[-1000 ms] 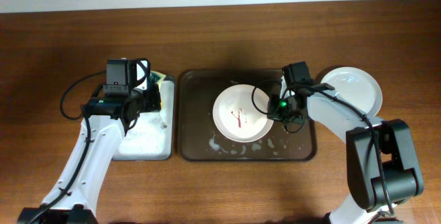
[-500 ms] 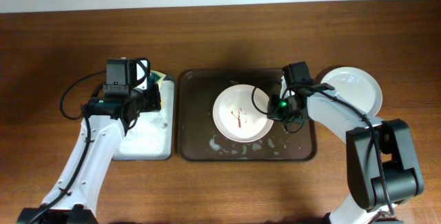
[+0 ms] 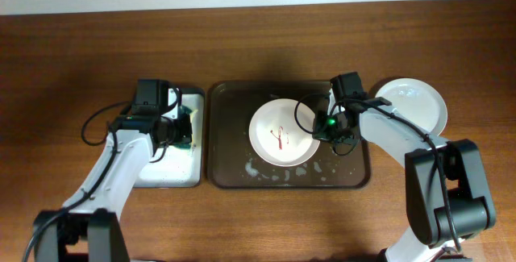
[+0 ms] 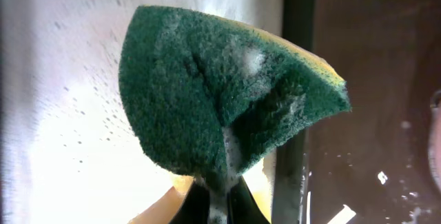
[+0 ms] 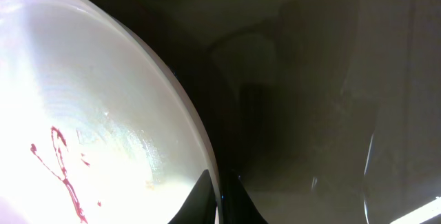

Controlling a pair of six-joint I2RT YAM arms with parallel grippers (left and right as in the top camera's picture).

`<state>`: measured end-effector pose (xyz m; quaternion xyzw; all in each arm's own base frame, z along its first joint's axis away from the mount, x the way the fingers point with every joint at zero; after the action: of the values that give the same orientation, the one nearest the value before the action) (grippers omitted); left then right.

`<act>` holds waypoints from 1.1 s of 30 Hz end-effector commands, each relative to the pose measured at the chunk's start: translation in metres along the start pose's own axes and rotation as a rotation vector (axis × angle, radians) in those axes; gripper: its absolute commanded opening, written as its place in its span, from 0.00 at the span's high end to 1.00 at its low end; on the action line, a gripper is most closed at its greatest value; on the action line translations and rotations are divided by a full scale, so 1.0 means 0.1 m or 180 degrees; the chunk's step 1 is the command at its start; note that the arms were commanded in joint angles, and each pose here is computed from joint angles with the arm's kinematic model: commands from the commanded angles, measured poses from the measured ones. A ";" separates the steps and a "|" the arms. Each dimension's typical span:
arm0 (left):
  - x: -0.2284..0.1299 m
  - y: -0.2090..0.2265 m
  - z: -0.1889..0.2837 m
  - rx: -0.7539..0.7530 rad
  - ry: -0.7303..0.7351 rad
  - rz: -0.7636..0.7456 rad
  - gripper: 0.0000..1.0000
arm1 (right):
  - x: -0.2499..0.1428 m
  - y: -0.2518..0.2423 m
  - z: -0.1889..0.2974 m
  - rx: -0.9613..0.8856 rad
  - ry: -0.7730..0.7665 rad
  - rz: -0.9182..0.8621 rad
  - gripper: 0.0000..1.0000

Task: Clean dirty plates on tray and stack at the side
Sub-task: 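Lift the sponge with the left gripper and bring it to the pink plate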

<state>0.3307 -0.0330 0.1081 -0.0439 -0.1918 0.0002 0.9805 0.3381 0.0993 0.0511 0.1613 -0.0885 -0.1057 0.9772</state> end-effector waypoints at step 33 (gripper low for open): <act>0.08 -0.17 -0.22 -0.0491 0.0053 0.0155 1.00 | -0.08 -0.07 -0.07 -0.0111 0.0089 -0.0021 0.94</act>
<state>0.3386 -0.0537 0.0822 -0.1290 -0.1658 0.0044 0.9777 0.3380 0.0993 0.0511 0.1613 -0.0883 -0.1059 0.9772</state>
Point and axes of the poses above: each gripper's point midway between its finger pads, its own z axis back along the fingers, its own y axis along the line the jaws close on, x = y × z, the point moved 5 cm from there along z, back along the fingers, and after that the axes turned 2 degrees about -z, right-handed, at the moved point
